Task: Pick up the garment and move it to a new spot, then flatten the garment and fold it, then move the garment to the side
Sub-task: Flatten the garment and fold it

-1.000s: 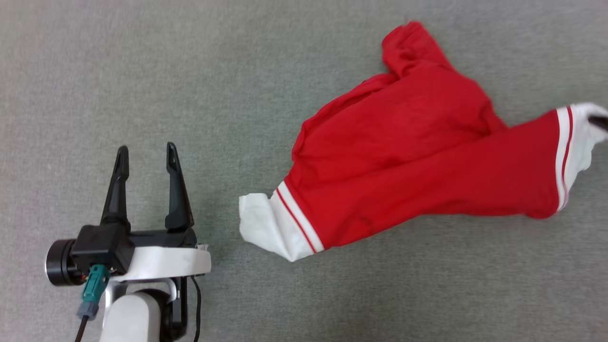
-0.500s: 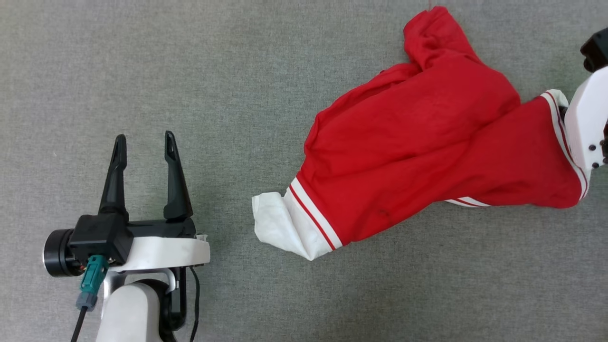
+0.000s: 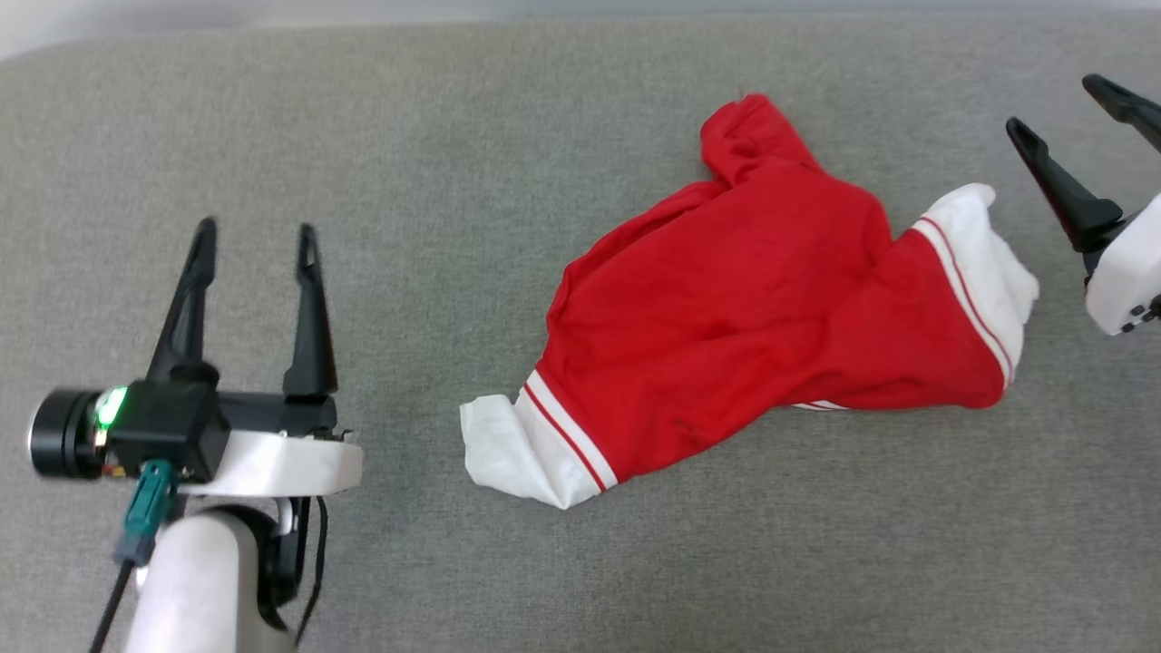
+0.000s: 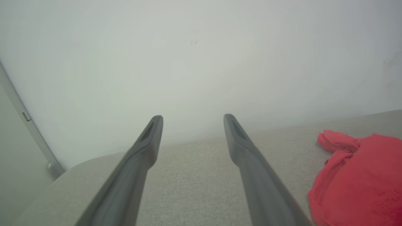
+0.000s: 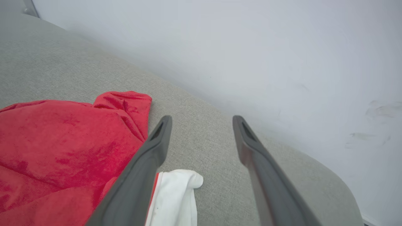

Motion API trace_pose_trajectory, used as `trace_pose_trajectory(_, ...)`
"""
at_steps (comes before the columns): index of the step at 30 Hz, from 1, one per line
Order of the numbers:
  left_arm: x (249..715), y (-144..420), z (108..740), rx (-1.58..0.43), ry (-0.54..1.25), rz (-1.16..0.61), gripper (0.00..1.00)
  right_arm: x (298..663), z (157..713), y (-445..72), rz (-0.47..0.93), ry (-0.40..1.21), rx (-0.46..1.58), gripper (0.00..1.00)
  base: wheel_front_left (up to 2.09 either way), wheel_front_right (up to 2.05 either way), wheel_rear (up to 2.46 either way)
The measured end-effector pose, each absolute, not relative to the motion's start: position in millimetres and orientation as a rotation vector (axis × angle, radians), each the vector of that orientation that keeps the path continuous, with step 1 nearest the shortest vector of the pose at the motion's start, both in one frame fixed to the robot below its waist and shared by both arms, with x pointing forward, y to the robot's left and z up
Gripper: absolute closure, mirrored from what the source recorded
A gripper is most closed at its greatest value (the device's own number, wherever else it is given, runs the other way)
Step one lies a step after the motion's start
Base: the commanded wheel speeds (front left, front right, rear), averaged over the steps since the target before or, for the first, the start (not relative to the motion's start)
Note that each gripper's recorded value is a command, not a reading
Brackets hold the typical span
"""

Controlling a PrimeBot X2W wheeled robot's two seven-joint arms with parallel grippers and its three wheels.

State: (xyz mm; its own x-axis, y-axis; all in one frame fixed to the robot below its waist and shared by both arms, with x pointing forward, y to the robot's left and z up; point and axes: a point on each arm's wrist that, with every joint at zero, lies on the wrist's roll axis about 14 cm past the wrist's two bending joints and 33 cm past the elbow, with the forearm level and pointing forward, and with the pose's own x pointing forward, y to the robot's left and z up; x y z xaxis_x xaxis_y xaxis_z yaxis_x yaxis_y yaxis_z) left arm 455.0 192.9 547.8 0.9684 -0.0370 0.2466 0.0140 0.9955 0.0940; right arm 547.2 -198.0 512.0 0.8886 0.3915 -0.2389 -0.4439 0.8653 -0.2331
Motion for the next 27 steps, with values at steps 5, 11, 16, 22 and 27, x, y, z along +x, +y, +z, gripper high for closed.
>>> trace_pose_trajectory(5, 468.4, 174.4, 569.6, 0.150, -0.284, -0.152, 0.00, 531.0, 542.3, -196.9, 0.405, 0.006, -0.258, 0.00, 0.00, 0.00, 0.00)
trace_pose_trajectory(11, 489.8, 141.2, 588.8, 0.240, -0.205, -0.311, 0.00, 504.0, 567.0, -194.1, 0.341, -0.152, -0.215, 0.00, 0.00, 0.00, 0.00)
trace_pose_trajectory(16, 496.6, 102.8, 587.3, 0.286, -0.065, -0.488, 0.00, 475.8, 573.1, -189.1, 0.293, -0.220, -0.184, 0.00, 0.00, 0.00, 0.00)
trace_pose_trajectory(22, 498.8, 76.8, 564.8, 0.365, 0.207, -0.661, 0.00, 449.1, 559.3, -184.3, 0.254, -0.198, -0.152, 0.00, 0.00, 0.00, 0.00)
trace_pose_trajectory(27, 489.1, 63.7, 532.1, 0.439, 0.477, -0.784, 0.00, 438.1, 547.5, -189.1, 0.224, -0.171, -0.129, 0.00, 0.00, 0.00, 0.00)
